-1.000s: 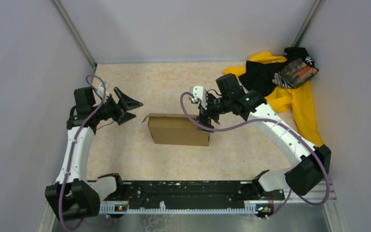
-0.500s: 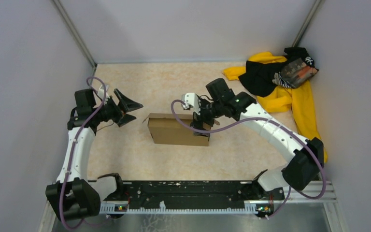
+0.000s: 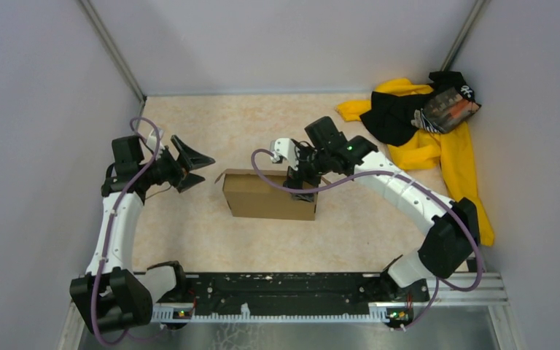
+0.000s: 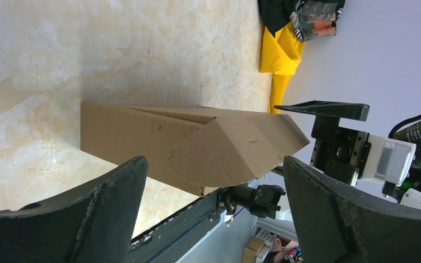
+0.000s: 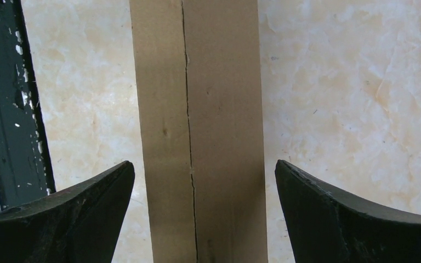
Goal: Fold the paper box
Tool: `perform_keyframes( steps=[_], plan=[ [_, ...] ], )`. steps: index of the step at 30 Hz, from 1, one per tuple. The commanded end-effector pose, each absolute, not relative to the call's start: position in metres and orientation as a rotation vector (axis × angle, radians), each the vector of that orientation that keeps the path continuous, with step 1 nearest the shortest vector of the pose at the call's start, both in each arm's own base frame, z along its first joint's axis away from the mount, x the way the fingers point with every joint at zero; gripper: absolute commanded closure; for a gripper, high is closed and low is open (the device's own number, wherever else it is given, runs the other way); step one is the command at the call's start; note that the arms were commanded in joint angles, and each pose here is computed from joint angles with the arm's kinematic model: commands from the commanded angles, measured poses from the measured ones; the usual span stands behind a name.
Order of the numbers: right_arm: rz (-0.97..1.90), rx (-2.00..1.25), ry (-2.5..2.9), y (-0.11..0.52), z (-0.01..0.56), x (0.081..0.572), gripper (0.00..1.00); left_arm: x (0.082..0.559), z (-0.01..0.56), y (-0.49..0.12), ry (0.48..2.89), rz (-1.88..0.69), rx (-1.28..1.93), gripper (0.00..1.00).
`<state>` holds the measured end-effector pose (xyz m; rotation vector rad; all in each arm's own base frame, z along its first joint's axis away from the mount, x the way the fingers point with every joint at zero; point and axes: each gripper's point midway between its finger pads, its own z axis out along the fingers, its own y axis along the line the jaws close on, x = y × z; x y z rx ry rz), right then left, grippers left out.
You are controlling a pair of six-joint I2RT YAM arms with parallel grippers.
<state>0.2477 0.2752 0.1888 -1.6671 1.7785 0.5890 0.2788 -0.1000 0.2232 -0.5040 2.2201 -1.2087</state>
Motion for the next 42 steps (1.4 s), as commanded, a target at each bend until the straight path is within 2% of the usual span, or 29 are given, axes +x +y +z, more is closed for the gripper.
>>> perform_keyframes(
  steps=[1,12,16,22,26,35,42],
  plan=[
    [0.543,-1.643,1.715,0.281,0.206,0.257,0.02,0.279,0.225,-0.100,2.197,-1.220,-0.461,0.01],
    [0.536,-1.644,1.736,0.278,0.199,0.257,0.06,0.277,0.224,-0.099,2.196,-1.225,-0.466,0.01],
    [0.543,-1.648,1.742,0.279,0.197,0.256,0.13,0.277,0.223,-0.099,2.194,-1.228,-0.468,0.01],
    [0.560,-1.651,1.767,0.280,0.195,0.255,0.29,0.281,0.227,-0.098,2.177,-1.234,-0.466,0.01],
    [0.566,-1.644,1.774,0.280,0.197,0.254,0.35,0.286,0.234,-0.099,2.140,-1.247,-0.417,0.01],
    [0.558,-1.634,1.783,0.277,0.201,0.253,0.36,0.276,0.265,-0.106,1.976,-1.232,-0.178,0.02],
    [0.560,-1.648,1.825,0.278,0.196,0.255,0.38,0.266,0.259,-0.092,2.011,-1.002,-0.150,0.14]
  ],
)
